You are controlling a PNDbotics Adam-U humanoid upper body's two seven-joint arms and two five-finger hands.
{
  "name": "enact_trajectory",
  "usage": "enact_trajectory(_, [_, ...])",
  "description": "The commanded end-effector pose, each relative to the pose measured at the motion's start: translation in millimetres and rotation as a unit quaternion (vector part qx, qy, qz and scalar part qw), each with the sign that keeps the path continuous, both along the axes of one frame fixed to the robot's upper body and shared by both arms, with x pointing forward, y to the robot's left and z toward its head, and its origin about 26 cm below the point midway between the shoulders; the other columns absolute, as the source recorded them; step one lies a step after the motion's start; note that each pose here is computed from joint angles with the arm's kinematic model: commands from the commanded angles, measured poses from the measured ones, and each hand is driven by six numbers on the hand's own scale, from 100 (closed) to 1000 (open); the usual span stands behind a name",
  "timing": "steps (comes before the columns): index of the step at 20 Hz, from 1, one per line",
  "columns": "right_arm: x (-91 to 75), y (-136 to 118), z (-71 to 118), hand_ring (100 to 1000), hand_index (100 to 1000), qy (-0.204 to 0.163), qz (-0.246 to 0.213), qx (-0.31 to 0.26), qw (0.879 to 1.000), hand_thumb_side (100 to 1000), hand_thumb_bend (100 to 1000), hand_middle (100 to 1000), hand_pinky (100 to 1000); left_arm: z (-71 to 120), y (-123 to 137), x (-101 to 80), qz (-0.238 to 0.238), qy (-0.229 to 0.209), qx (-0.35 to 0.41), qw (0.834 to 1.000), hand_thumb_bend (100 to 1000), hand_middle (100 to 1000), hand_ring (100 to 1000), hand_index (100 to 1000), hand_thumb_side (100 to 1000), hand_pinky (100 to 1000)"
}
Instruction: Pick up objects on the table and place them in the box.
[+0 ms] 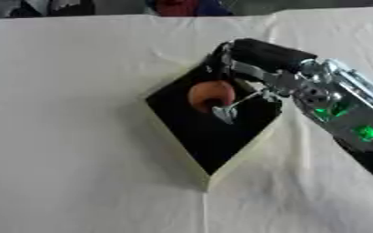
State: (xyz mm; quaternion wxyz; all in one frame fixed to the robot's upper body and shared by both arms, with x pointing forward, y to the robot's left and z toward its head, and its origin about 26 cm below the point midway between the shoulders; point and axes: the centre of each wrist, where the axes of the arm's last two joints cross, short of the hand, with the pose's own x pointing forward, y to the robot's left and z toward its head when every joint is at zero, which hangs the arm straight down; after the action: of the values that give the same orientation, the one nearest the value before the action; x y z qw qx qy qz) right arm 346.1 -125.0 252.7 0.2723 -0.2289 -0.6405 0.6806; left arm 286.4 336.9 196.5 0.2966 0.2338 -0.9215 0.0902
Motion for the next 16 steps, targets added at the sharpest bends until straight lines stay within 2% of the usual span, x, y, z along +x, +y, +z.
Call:
enact_trajectory(1, [1.9,0,1.9,678,562,-0.008,-0.004,-0.012,1.0,162,100,454,556,8.2,0,-2.6,-0.003,-0.013,0.009,1.0,100,734,666,798,674,637])
enact_trajectory(8, [5.7,5,-7.6,714,622,-0.009,-0.006,-0.062,0.998,100,100,511,619,6.9,0,-3.0,-0.002,-0.011,0.007,1.0,100,734,666,798,673,637])
enact_trajectory(15, [3.7,8,0.7,861,836,-0.034,0.014,-0.117,0.992,100,100,767,750,6.2,0,-3.1,0.0,-0.01,0.004,1.0,100,734,666,798,675,637])
enact_trajectory(16, [3.2,8,3.0,879,857,-0.039,0.017,-0.125,0.991,126,100,791,769,6.2,0,-3.1,0.0,-0.01,0.004,1.0,100,734,666,798,675,638])
